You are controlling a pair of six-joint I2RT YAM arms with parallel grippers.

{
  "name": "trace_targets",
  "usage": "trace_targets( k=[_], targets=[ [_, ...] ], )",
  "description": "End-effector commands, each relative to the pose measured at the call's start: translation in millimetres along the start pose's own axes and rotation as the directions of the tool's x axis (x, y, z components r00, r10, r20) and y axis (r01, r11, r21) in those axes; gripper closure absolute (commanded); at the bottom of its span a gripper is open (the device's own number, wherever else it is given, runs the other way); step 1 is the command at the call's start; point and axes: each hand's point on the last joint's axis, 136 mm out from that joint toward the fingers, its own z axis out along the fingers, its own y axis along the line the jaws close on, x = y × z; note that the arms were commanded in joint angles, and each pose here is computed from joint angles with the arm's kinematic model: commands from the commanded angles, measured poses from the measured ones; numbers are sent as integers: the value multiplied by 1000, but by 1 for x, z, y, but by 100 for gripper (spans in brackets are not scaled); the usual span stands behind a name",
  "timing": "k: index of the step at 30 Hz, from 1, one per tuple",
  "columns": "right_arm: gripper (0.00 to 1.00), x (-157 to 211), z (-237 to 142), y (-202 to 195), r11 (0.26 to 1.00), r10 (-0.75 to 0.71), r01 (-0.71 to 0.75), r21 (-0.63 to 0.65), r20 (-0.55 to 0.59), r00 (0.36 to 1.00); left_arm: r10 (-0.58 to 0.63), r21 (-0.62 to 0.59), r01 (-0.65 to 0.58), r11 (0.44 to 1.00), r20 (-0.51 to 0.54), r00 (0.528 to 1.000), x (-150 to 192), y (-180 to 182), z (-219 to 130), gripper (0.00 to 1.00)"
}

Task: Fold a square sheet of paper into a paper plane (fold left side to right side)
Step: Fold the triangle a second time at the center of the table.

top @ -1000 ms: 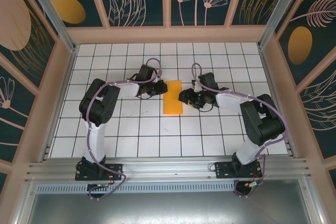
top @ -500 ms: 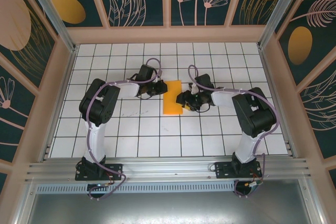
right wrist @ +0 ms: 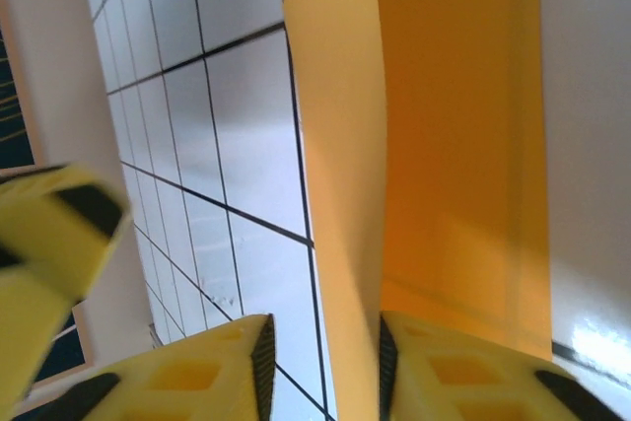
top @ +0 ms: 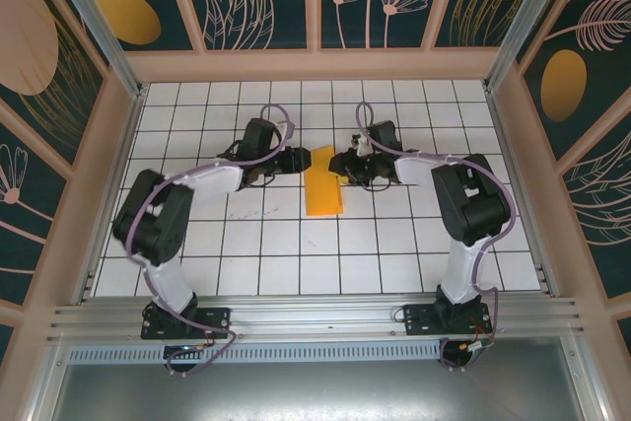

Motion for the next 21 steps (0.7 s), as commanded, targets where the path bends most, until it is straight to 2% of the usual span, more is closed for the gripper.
trace_targets(
  k=[1,5,9,13,21],
  targets=[
    [72,-7,1,13,999,-21,20,-44,-20,1000,141,-8,-141,990,63,988,5,-19,-23,43],
    [81,-10,4,13,999,-23,22,-44,-32,999,247,-22,-246,969,40,968,40,-40,-37,35],
    [89,-12,5,13,999,-17,16,-41,-39,999,356,-75,-357,931,-26,934,77,-55,-40,28],
    [91,-14,4,14,999,-23,22,-28,-33,999,407,-127,-414,901,-75,910,101,-61,-33,24],
    [91,-14,4,15,1000,-22,21,-23,-35,999,500,-256,-523,813,-155,852,120,-63,-2,18]
  ],
)
